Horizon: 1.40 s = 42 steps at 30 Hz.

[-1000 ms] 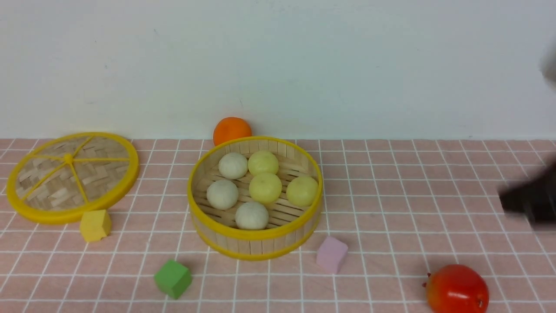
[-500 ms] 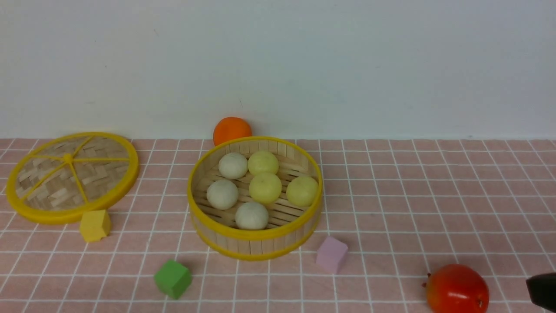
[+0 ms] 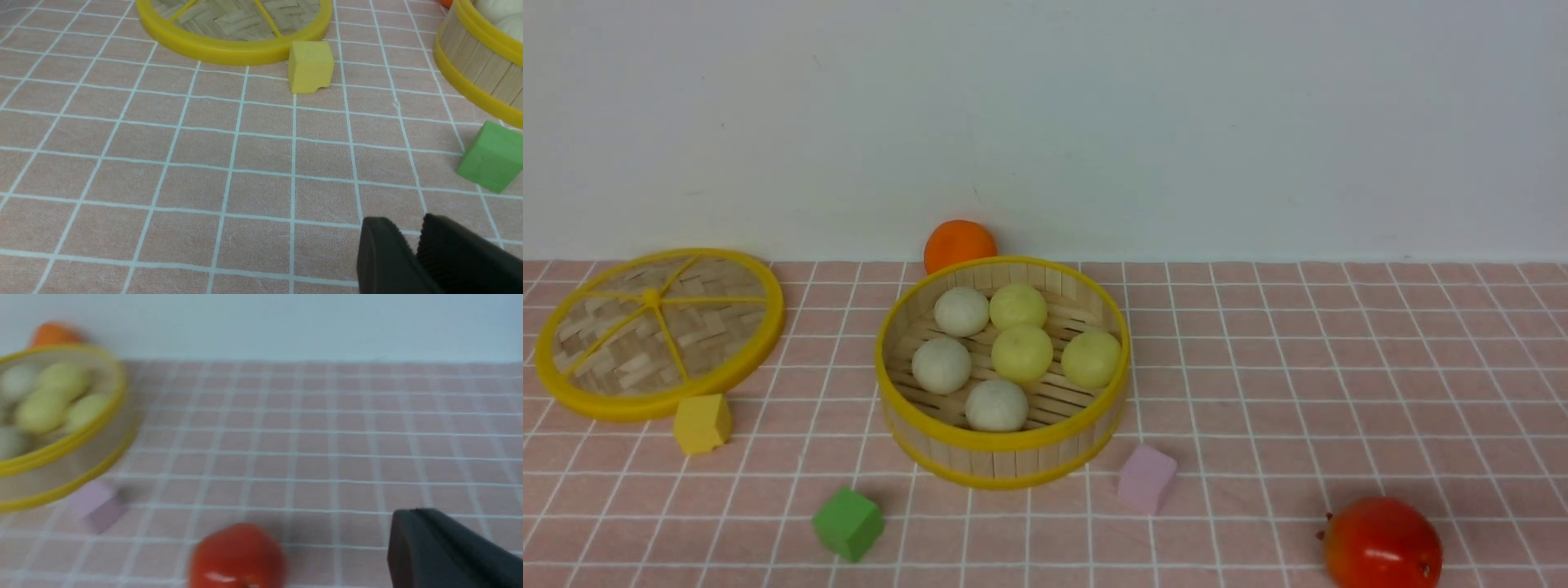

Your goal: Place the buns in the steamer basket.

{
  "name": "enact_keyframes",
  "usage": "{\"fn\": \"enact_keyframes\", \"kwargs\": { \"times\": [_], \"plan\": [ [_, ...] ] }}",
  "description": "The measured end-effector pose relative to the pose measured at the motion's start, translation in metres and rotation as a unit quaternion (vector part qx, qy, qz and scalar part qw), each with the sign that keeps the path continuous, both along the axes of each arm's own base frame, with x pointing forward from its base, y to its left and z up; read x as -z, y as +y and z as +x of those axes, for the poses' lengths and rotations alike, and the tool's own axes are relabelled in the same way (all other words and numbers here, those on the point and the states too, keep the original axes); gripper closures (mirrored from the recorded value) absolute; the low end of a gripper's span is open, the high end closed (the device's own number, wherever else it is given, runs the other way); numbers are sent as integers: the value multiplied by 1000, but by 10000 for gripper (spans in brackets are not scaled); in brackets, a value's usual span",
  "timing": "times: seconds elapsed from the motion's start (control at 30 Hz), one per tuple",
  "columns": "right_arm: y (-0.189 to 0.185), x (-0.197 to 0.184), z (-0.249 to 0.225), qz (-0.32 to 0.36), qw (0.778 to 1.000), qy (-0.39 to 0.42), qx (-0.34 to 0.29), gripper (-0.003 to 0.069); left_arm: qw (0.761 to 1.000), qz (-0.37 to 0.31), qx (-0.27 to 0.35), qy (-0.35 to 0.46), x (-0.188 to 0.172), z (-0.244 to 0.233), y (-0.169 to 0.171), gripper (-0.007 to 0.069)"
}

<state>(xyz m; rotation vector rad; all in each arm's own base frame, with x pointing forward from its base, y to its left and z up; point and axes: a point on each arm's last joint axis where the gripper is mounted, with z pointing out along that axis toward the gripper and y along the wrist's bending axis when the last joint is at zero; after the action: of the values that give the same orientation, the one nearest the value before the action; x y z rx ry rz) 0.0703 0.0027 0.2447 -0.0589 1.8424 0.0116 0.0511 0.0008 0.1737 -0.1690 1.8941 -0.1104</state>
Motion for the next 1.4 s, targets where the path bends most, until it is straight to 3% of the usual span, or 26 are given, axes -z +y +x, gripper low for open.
{"fn": "enact_keyframes", "kwargs": {
  "times": [0.13, 0.27, 1.4],
  "plan": [
    [-4, 42, -10, -1, 999, -45, 27, 655, 1000, 0, 0, 0, 0, 0, 0, 440],
    [-5, 74, -18, 0, 999, 20, 39, 653, 1000, 0, 0, 0, 0, 0, 0, 433],
    [-3, 74, -18, 32, 999, 22, 38, 627, 1000, 0, 0, 0, 0, 0, 0, 403]
  ]
}}
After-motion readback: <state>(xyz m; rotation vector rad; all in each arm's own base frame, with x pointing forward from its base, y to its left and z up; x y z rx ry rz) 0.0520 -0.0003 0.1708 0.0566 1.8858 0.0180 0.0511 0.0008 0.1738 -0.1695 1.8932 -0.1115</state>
